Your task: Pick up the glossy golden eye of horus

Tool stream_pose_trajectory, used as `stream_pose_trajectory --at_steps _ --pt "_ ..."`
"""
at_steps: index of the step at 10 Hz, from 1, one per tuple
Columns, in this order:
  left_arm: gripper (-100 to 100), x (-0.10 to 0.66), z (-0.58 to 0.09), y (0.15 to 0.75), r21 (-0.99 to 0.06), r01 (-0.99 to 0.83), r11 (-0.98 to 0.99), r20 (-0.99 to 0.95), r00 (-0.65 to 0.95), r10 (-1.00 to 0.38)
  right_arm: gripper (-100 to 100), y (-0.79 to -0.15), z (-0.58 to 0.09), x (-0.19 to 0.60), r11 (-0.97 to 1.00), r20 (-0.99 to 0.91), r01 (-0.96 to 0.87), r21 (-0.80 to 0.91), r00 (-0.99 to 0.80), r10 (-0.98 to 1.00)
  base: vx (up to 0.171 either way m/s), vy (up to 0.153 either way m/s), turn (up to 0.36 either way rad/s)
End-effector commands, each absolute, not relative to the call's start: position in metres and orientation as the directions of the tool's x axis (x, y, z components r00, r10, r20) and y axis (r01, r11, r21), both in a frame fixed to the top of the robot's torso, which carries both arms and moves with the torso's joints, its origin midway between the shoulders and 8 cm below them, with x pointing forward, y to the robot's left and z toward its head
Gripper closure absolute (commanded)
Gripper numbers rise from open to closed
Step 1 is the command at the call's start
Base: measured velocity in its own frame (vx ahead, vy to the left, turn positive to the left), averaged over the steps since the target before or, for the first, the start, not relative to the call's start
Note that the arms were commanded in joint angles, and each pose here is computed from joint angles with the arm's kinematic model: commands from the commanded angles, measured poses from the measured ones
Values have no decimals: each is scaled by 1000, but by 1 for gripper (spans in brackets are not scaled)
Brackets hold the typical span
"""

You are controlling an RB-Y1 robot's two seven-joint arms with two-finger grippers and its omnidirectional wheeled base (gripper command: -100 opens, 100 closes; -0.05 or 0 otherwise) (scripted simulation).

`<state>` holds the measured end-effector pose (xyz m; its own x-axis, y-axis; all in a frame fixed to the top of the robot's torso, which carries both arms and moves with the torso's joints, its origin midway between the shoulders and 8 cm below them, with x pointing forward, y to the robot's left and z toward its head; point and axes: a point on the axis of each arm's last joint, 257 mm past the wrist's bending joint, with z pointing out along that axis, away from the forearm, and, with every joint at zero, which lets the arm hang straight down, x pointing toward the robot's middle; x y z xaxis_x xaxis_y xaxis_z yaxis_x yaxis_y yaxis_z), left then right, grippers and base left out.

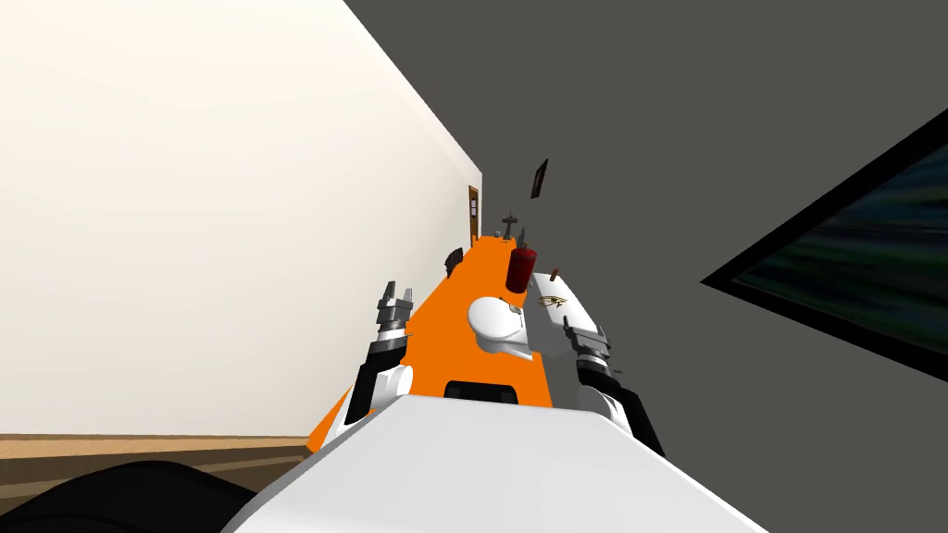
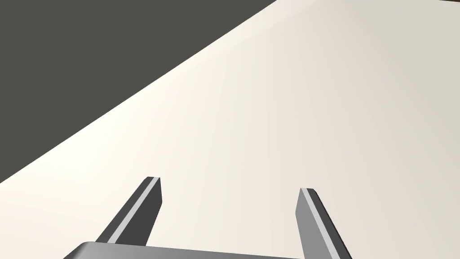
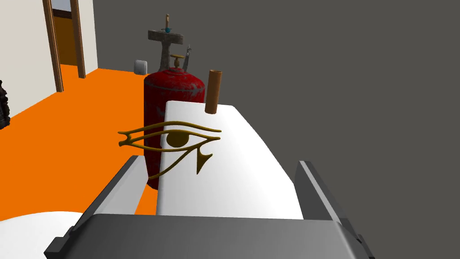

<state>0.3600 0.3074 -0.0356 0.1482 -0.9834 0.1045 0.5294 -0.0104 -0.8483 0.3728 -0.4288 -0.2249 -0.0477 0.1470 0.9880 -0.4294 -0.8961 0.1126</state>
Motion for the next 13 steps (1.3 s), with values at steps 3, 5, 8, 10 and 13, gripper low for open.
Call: stream_pose_trajectory --at_steps 3,5,8,10,13 --pt "0 360 -36 307 -848 529 -10 105 148 -983 -100 -440 -243 376 -896 996 -438 -70 -80 -38 -26 -8 136" --pt "0 360 -36 307 -848 529 -10 104 148 -983 -100 -445 -250 379 -884 986 -439 -163 -104 -130 -24 -20 97" --pt "0 360 -36 307 -848 529 -10 104 148 -983 -100 -449 -256 382 -861 966 -440 -257 -131 -222 -16 -27 96" --pt "0 360 -36 307 -848 529 -10 104 148 -983 -100 -455 -263 390 -815 923 -433 -385 -171 -345 -23 -41 163" --pt "0 360 -36 307 -848 529 -10 104 148 -983 -100 -460 -268 398 -738 846 -414 -533 -227 -483 -11 -55 115"
